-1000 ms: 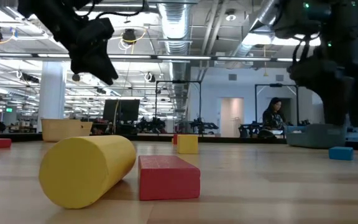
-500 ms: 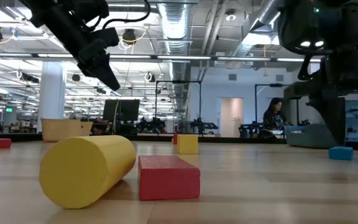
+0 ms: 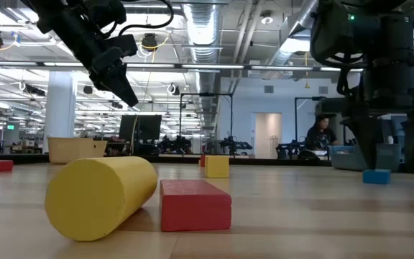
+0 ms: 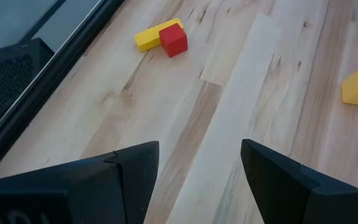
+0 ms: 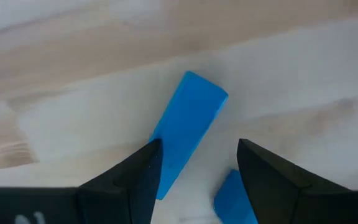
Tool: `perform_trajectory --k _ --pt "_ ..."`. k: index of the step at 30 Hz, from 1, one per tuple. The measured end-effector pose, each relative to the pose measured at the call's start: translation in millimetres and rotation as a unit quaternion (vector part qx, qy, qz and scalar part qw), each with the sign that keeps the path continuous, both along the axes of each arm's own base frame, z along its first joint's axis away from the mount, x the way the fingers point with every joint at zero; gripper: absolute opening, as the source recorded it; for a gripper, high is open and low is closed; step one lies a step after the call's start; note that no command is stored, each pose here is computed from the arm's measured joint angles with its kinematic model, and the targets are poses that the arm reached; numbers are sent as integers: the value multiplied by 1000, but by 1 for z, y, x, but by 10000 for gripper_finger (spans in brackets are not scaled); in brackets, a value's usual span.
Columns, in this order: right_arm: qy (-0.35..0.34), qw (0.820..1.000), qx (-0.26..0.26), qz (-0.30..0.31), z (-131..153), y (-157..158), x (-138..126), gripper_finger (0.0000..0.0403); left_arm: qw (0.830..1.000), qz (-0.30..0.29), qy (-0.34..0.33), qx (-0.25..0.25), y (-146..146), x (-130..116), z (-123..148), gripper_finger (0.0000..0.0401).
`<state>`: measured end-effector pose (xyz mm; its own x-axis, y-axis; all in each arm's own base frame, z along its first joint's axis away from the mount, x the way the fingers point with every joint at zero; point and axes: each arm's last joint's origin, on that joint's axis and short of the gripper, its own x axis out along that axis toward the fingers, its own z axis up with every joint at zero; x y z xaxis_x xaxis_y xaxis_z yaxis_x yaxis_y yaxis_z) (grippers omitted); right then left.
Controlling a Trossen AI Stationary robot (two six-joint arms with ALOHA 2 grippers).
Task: Sort & place blocks by color
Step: Put the top blue block into the blue bin
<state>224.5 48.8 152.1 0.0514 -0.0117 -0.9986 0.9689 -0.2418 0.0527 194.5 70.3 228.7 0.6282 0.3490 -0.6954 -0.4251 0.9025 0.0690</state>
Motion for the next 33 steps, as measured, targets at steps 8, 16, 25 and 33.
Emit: perform_trajectory --k 8,16,25,33 --pt "-57 992 -18 108 19 -4 -2 234 1000 4 -6 -14 0 0 0 219" --pt "-100 878 -72 463 30 -2 1 234 991 -27 -113 63 5 15 20 219" --pt "-24 695 -52 717 61 -9 25 234 952 -29 -302 24 -3 36 45 219" --pt "2 528 -54 847 43 -17 45 234 960 -53 -273 -16 -29 67 22 219"
